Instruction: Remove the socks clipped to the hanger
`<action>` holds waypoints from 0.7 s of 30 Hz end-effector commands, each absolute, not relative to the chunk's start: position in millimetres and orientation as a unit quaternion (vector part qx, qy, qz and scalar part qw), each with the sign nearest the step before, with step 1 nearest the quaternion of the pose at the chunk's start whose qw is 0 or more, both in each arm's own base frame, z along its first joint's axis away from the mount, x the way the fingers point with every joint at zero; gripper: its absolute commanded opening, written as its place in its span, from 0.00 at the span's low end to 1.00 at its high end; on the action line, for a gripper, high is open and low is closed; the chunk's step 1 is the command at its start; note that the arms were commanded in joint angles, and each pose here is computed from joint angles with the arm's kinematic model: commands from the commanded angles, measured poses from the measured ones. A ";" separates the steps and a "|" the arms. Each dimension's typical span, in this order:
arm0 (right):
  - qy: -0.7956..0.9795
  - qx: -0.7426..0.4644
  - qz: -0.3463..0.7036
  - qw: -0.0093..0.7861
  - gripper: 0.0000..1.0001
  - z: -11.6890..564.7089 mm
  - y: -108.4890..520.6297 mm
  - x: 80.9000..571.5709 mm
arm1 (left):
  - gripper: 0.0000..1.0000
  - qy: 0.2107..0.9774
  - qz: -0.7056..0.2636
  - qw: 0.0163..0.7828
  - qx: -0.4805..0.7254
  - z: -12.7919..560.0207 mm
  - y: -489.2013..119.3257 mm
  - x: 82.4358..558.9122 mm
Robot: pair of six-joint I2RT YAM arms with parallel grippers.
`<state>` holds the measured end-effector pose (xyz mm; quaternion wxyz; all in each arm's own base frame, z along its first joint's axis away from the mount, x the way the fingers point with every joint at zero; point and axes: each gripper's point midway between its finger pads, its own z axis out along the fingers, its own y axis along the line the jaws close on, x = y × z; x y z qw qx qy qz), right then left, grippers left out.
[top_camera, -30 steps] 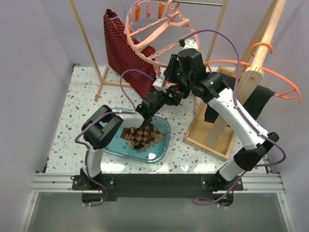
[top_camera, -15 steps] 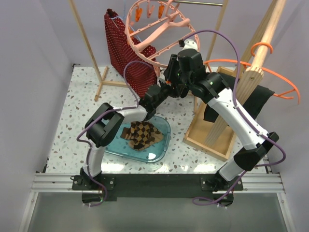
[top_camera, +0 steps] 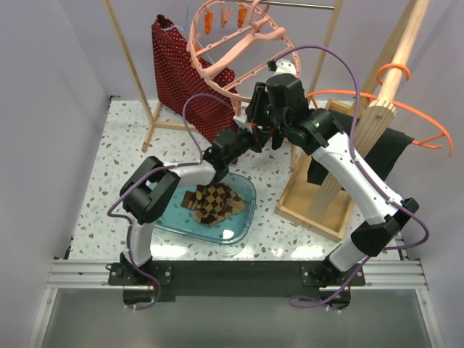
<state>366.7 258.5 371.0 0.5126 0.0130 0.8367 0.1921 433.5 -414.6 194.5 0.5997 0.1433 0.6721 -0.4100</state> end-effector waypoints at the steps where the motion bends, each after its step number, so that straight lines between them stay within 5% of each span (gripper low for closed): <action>1: 0.849 -0.004 0.182 0.496 0.38 371.5 252.3 353.7 | 0.00 0.642 -0.462 0.597 0.134 248.2 -405.2 407.7; 9: 0.852 -0.006 0.174 0.494 0.68 371.3 240.0 341.5 | 0.00 0.653 -0.500 0.549 0.146 262.9 -400.9 374.6; 21: 0.851 0.013 0.134 0.508 0.67 378.1 206.5 326.3 | 0.00 0.650 -0.538 0.515 0.150 275.4 -390.0 338.2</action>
